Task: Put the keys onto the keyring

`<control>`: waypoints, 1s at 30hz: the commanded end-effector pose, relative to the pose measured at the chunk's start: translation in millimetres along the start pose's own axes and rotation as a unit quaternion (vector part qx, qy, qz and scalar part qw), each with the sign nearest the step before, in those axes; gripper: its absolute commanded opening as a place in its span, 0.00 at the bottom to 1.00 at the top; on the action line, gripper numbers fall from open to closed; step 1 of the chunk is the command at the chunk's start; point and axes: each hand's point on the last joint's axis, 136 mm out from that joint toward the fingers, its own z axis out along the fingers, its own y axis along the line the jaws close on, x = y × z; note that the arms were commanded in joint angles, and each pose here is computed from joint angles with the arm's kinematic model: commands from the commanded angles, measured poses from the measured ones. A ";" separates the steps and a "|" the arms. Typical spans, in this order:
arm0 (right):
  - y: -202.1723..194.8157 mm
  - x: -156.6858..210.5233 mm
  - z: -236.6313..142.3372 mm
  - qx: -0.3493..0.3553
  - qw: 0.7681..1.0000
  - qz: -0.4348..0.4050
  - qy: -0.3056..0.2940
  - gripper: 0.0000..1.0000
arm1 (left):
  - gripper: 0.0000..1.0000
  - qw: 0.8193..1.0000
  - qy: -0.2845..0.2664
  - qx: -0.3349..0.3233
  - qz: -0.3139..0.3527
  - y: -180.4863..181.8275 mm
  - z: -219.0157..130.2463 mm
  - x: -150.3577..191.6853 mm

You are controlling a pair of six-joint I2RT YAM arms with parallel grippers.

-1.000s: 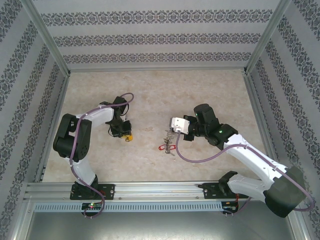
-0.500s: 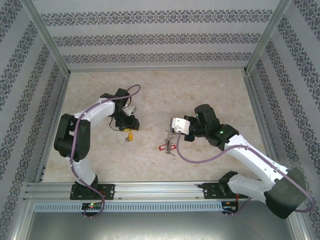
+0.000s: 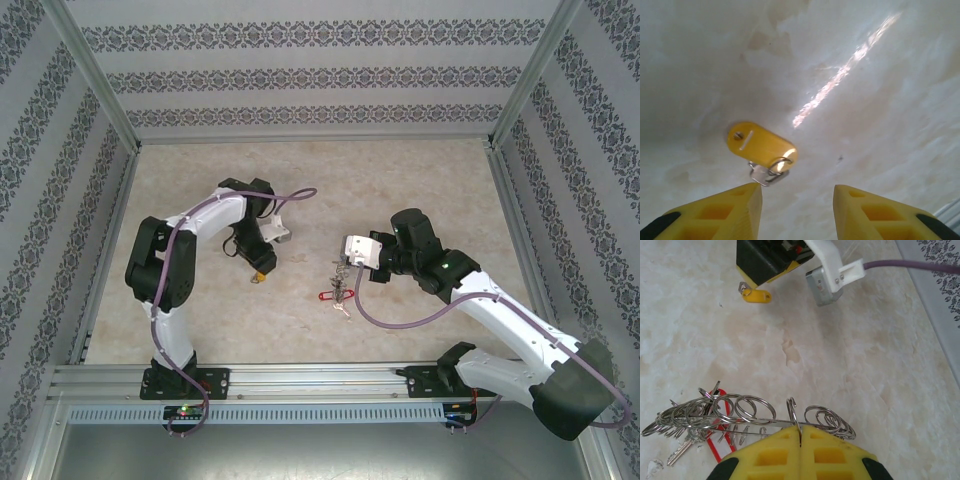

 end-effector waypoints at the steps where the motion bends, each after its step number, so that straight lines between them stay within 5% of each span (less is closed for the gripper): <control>1: -14.2 -11.5 -10.7 0.029 0.999 0.001 -0.016 0.00 | 0.41 0.995 0.070 -0.006 0.065 4.3 18.2 27.4; 18: -17.7 -12.1 -8.3 0.027 0.999 0.006 -0.016 0.00 | 0.38 0.991 0.046 -0.031 0.124 2.9 33.0 12.9; 30: -20.9 -11.8 -8.3 0.029 0.999 0.012 -0.014 0.00 | 0.22 0.987 0.041 -0.084 0.130 9.6 41.2 3.7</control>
